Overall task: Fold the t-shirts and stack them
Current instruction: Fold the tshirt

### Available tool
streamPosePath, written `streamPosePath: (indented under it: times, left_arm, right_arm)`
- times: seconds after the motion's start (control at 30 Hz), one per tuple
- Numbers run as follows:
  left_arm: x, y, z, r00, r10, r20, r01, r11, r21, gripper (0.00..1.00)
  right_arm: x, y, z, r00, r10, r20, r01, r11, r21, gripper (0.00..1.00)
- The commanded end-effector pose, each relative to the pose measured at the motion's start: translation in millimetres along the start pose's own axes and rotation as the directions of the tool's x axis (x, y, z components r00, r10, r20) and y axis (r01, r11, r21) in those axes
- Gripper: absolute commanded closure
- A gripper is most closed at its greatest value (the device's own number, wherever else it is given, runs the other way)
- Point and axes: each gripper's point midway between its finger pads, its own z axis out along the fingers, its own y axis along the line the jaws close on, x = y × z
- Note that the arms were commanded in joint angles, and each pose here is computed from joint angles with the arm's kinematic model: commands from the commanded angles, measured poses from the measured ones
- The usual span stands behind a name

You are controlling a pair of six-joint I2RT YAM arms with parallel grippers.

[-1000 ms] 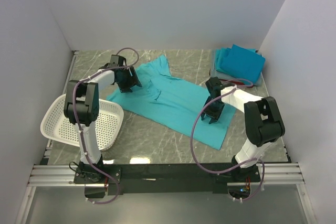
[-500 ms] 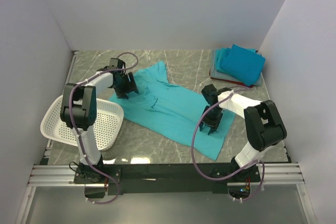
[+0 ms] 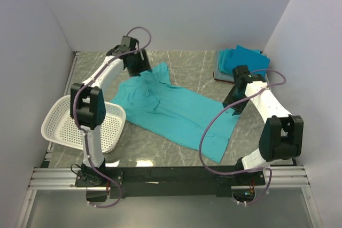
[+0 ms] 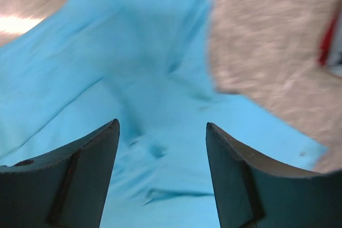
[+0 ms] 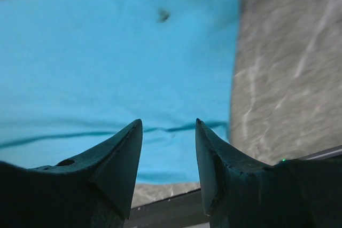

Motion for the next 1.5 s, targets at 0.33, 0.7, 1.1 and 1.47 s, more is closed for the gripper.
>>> streamPosePath:
  times: [0.33, 0.7, 1.1, 1.47]
  left_arm:
    - [-38, -90, 65, 0.997, 0.044, 0.065, -0.062, 0.949, 0.309, 0.33]
    - [-51, -98, 106, 0.992, 0.002, 0.13, -0.045, 0.943, 0.33, 0.35]
    - [-47, -91, 148, 0.977, -0.015, 0.211, -0.036, 0.972, 0.232, 0.35]
    - [-56, -89, 166, 0.955, 0.005, 0.297, -0.052, 0.987, 0.151, 0.31]
  right_arm:
    - [-75, -65, 35, 0.979, 0.092, 0.184, -0.104, 0.993, 0.055, 0.5]
    - [-89, -76, 64, 0.984, 0.083, 0.159, -0.091, 0.995, 0.042, 0.51]
    - [-92, -51, 84, 0.99, 0.105, 0.096, -0.098, 0.992, -0.075, 0.52]
    - [-84, -52, 97, 0.992, 0.104, 0.07, -0.098, 0.992, -0.075, 0.52]
